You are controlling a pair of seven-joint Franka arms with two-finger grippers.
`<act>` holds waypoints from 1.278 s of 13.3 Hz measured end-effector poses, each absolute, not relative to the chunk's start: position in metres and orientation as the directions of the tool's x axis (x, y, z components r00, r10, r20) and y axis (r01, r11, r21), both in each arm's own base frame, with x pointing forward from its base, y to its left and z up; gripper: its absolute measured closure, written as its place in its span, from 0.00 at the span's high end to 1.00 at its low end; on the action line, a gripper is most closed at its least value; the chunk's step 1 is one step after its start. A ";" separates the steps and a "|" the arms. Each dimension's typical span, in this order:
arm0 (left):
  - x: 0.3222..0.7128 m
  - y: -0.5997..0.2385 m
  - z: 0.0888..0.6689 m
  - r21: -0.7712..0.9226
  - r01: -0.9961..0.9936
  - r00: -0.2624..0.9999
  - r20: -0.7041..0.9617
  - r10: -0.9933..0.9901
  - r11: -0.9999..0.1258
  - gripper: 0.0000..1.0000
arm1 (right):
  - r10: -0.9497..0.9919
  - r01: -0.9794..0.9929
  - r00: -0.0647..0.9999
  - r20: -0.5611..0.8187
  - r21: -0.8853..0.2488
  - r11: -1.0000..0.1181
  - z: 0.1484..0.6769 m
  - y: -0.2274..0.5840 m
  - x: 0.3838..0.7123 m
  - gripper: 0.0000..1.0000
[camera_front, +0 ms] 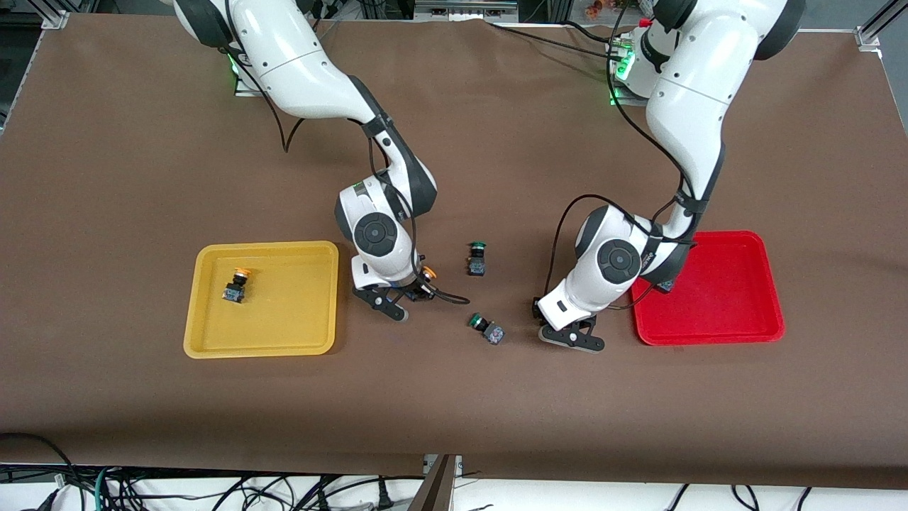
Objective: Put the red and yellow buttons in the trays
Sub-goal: 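Grasp the second orange button with the right gripper while the left grasps red, then lower the orange button into the yellow tray while the left lowers red, then open both grippers and lift them away from the trays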
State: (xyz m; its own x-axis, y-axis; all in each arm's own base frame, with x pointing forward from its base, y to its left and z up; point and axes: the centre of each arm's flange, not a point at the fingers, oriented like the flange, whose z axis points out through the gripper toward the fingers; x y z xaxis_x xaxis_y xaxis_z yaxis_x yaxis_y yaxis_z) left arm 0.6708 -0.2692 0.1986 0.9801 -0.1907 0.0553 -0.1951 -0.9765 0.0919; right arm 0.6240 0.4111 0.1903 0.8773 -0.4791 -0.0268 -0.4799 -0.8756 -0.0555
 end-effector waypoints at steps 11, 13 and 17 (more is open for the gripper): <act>0.681 0.027 0.246 0.107 -0.548 0.800 -0.221 -0.557 -0.830 0.42 | -0.147 -0.151 0.942 -0.303 0.011 -0.988 0.214 0.142 0.691 0.42; 0.678 0.035 0.225 0.106 -0.571 0.784 -0.222 -0.580 -0.814 0.48 | -0.135 -0.138 0.942 -0.307 0.013 -0.990 0.198 0.146 0.685 0.47; 0.682 0.014 0.250 0.098 -0.586 0.781 -0.197 -0.593 -0.804 0.85 | -0.078 -0.080 0.960 -0.269 0.002 -0.997 0.242 0.126 0.696 0.86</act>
State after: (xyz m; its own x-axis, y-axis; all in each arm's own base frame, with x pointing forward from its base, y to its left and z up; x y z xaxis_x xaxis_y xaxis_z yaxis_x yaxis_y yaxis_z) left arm 0.6816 0.0139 0.2501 0.7807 -0.5929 -0.1975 -0.5861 -0.8043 0.0981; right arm 0.6961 0.1259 0.2417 0.9599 -0.0776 -0.2694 -0.0800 -0.9968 0.0022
